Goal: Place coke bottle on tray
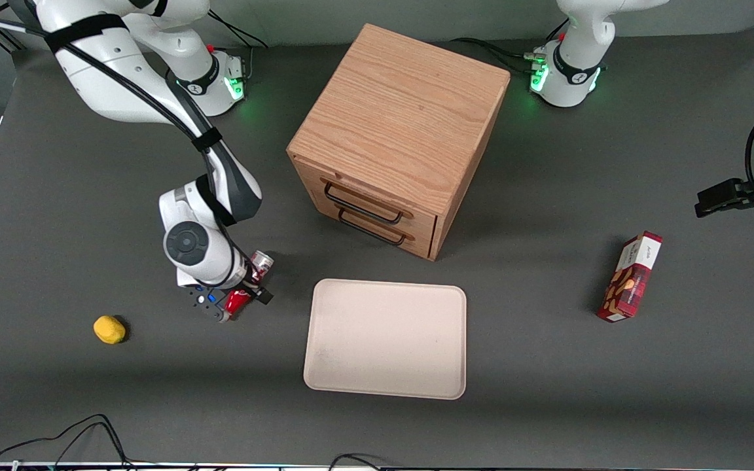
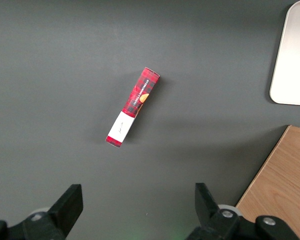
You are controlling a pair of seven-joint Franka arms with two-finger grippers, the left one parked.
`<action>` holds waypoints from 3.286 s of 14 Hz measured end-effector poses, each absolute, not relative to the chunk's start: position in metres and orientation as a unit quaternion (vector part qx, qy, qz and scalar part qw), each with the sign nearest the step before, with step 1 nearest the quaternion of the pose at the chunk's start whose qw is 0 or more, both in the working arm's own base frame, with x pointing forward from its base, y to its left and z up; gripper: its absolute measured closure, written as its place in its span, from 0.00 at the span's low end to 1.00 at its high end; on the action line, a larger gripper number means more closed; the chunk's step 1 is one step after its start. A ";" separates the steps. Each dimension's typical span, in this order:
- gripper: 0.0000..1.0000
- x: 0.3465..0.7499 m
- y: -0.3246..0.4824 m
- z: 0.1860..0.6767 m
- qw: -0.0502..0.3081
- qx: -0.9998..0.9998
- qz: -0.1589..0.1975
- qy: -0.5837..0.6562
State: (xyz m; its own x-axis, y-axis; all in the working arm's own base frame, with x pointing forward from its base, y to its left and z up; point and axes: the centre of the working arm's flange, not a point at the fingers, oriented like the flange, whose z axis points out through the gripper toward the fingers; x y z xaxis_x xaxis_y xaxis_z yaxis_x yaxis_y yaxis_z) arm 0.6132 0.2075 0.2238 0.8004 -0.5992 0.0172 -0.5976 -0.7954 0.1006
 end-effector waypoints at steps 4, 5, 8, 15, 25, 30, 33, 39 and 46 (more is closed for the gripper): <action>0.00 0.594 0.214 0.184 0.089 0.961 -0.004 -0.260; 0.00 0.590 0.216 0.178 0.090 0.963 -0.003 -0.253; 0.12 0.582 0.216 0.168 0.091 0.967 0.004 -0.237; 0.48 0.580 0.215 0.167 0.091 0.968 0.006 -0.235; 0.48 0.589 0.210 0.190 0.081 0.967 0.024 -0.240; 0.48 0.620 0.183 0.296 0.088 0.965 0.011 -0.249; 0.48 0.648 0.165 0.384 0.066 0.969 -0.023 -0.238; 0.48 0.654 0.147 0.507 0.048 0.979 -0.066 -0.187; 0.48 0.687 0.178 0.497 -0.003 0.984 -0.070 -0.162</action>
